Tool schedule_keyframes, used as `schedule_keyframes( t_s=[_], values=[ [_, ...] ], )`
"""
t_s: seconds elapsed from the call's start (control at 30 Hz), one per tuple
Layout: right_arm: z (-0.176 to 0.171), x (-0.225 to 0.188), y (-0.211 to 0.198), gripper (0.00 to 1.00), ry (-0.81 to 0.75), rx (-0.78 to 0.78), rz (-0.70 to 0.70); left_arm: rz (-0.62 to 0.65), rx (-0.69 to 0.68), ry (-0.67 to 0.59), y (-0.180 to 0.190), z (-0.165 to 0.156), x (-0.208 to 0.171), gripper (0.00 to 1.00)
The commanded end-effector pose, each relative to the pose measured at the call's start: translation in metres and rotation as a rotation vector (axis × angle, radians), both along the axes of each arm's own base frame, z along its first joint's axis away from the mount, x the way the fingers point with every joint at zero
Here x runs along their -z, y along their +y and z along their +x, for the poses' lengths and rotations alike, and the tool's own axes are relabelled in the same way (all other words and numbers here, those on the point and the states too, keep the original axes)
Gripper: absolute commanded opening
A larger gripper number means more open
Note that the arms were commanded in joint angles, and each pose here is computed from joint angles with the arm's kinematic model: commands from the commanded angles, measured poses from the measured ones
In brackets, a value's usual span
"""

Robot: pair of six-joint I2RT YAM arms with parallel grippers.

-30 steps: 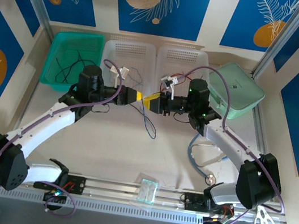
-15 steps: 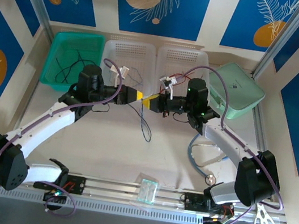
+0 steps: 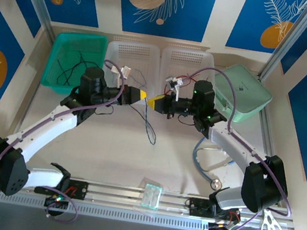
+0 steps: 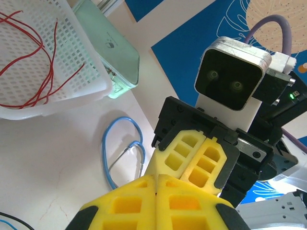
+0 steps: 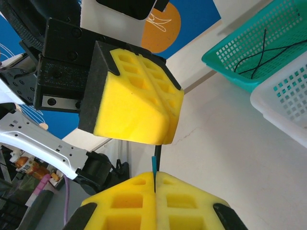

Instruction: Untangle the cables

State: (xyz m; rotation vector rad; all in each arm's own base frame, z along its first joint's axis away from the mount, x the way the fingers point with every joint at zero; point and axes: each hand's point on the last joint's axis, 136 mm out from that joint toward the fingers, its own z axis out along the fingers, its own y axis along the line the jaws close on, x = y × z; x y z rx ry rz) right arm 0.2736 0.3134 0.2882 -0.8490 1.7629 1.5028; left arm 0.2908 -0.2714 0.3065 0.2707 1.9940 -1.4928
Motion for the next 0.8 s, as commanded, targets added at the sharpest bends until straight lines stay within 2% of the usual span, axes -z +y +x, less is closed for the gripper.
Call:
schedule_keyframes(
  t_s=[0.0,0.13,0.27,0.43,0.77],
  values=[
    [0.001,-0.006,-0.010,0.00,-0.045,0.052,0.003,-0.012,-0.018,-0.036,-0.001,0.001,-0.008,0.00],
    [0.015,-0.014,-0.026,0.00,-0.072,0.193,0.020,0.053,-0.112,-0.049,0.013,0.005,-0.010,0.00],
    [0.009,-0.045,-0.031,0.00,-0.157,0.254,0.048,0.083,-0.129,-0.100,0.018,0.001,-0.030,0.00],
    [-0.015,-0.092,-0.018,0.00,-0.336,0.265,0.019,0.101,-0.082,-0.181,0.011,-0.009,-0.074,0.00],
    [-0.025,-0.182,-0.032,0.00,-0.552,0.398,0.160,0.044,-0.097,-0.400,0.017,-0.020,-0.169,0.00]
  ],
)
